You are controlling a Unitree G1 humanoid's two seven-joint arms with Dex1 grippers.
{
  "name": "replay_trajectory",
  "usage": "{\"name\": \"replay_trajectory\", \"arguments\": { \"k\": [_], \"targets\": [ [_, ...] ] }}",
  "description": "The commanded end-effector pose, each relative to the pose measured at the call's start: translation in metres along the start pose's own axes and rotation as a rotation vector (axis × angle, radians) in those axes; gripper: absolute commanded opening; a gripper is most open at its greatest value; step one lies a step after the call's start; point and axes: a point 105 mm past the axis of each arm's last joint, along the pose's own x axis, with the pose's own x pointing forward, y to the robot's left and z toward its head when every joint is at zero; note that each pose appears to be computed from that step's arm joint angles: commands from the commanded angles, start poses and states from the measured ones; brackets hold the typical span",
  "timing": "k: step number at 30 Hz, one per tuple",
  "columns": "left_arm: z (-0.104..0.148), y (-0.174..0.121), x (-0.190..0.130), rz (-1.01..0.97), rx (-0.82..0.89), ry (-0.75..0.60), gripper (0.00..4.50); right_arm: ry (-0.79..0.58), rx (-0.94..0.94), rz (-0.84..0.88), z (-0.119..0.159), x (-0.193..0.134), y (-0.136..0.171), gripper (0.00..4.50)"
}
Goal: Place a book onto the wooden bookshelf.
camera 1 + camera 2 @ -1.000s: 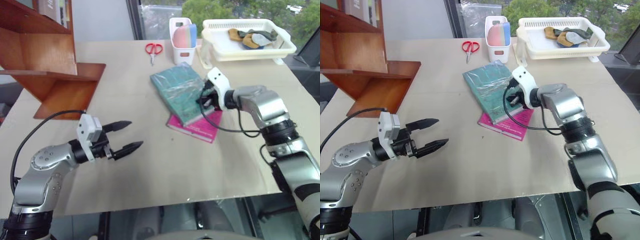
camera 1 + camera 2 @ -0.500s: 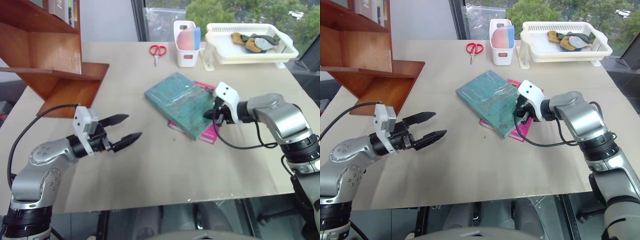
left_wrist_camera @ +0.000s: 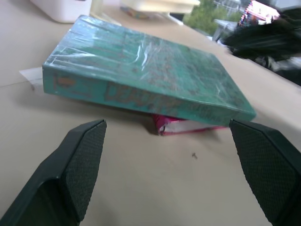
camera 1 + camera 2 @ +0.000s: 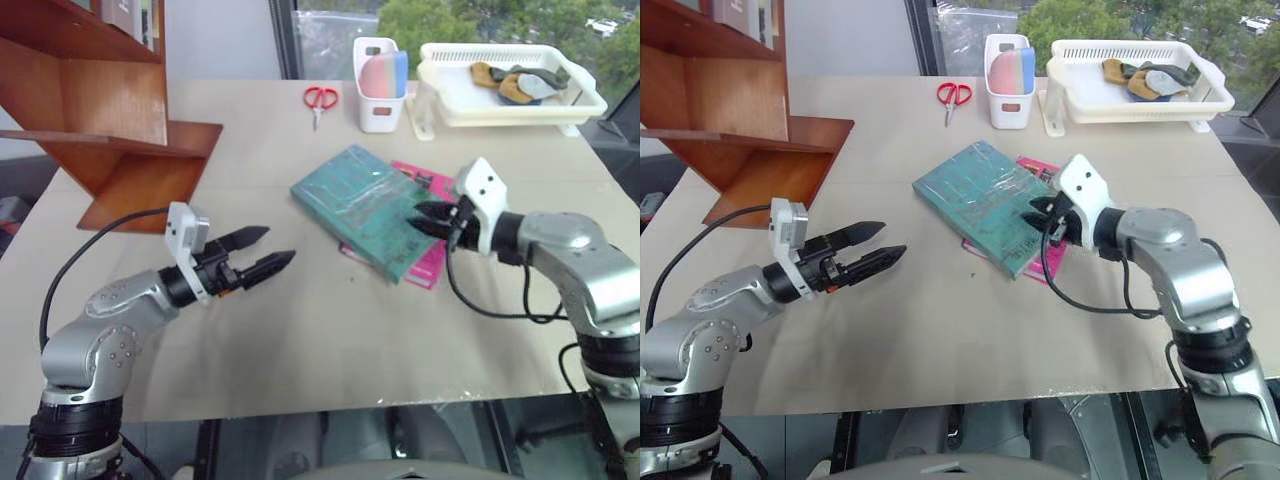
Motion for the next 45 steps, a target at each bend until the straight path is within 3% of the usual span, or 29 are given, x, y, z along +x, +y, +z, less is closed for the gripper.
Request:
{"name": "replay_trajectory", "arguments": {
  "k": [1,2,5,9,14,30,37,41,45],
  "targets": [
    [0.008,-0.005,0.010,-0.018,-0.033,-0.046,4.50,-0.023,-0.064,0.030,0.009,-0.020,0.024,3.31],
    [0.008,-0.004,0.014,-0.021,-0.067,-0.052,4.50,-0.021,-0.079,0.018,0.008,-0.026,0.028,3.39],
    [-0.002,0.001,0.025,0.003,-0.190,-0.030,4.50,-0.057,-0.142,-0.055,0.010,-0.040,0.031,4.47],
    [-0.019,0.003,0.038,0.031,-0.415,0.018,4.50,-0.082,-0.159,-0.068,0.004,-0.052,0.042,4.47],
    [-0.023,0.010,0.061,0.075,-0.644,-0.040,4.50,-0.107,-0.103,-0.108,0.001,-0.058,0.043,4.47],
    [-0.040,0.022,0.113,0.066,-0.954,-0.091,4.50,-0.119,-0.073,-0.226,-0.001,-0.071,0.042,4.47],
    [-0.050,0.015,0.126,0.020,-1.076,-0.049,4.50,-0.101,-0.075,-0.255,-0.002,-0.076,0.042,4.47],
    [-0.050,0.007,0.127,-0.039,-1.139,-0.024,3.42,-0.095,-0.078,-0.267,-0.001,-0.078,0.041,4.50],
    [-0.050,0.004,0.127,-0.065,-1.181,-0.015,1.66,-0.098,-0.080,-0.266,0.001,-0.076,0.040,4.50]
  ]
}}
